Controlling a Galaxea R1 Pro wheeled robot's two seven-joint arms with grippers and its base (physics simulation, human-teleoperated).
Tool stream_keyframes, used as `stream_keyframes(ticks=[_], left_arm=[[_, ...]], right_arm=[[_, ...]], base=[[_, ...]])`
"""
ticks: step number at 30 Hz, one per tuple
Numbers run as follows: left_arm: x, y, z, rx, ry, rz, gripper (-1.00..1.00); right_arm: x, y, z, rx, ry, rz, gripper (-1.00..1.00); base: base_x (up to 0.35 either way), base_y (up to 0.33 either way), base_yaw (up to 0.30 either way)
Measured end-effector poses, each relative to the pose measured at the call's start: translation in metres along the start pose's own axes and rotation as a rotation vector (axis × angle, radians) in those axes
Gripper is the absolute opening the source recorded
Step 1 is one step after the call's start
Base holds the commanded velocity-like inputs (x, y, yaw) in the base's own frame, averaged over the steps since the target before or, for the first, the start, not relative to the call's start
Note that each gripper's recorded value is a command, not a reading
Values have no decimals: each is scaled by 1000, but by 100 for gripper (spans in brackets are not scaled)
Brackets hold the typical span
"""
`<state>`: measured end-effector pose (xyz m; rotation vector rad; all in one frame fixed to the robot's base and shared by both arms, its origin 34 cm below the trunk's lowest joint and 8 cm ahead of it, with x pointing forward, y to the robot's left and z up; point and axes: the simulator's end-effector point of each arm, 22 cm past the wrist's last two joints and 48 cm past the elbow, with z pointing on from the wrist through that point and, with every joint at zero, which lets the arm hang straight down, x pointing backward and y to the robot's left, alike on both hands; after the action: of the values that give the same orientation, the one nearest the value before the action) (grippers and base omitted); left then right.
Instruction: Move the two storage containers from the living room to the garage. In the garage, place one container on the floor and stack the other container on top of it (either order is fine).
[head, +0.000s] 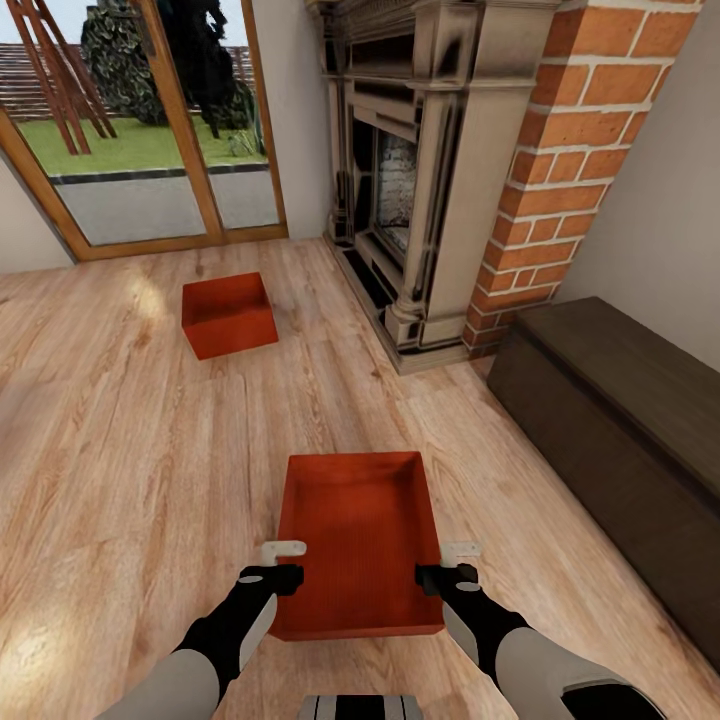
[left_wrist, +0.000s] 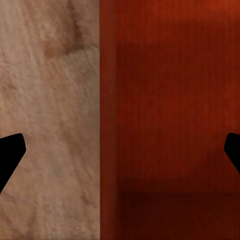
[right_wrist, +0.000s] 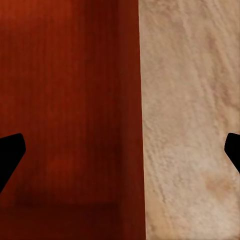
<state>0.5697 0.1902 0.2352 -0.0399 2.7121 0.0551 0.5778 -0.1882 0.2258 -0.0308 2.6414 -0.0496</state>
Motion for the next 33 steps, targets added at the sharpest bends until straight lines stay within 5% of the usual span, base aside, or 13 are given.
stream_keyframes(ticks=[33], left_arm=[[-1, 25, 2, -36, -3, 7, 100]], right_arm=[[1, 0, 0, -1, 1, -3, 100]], base=[[0, 0, 0]])
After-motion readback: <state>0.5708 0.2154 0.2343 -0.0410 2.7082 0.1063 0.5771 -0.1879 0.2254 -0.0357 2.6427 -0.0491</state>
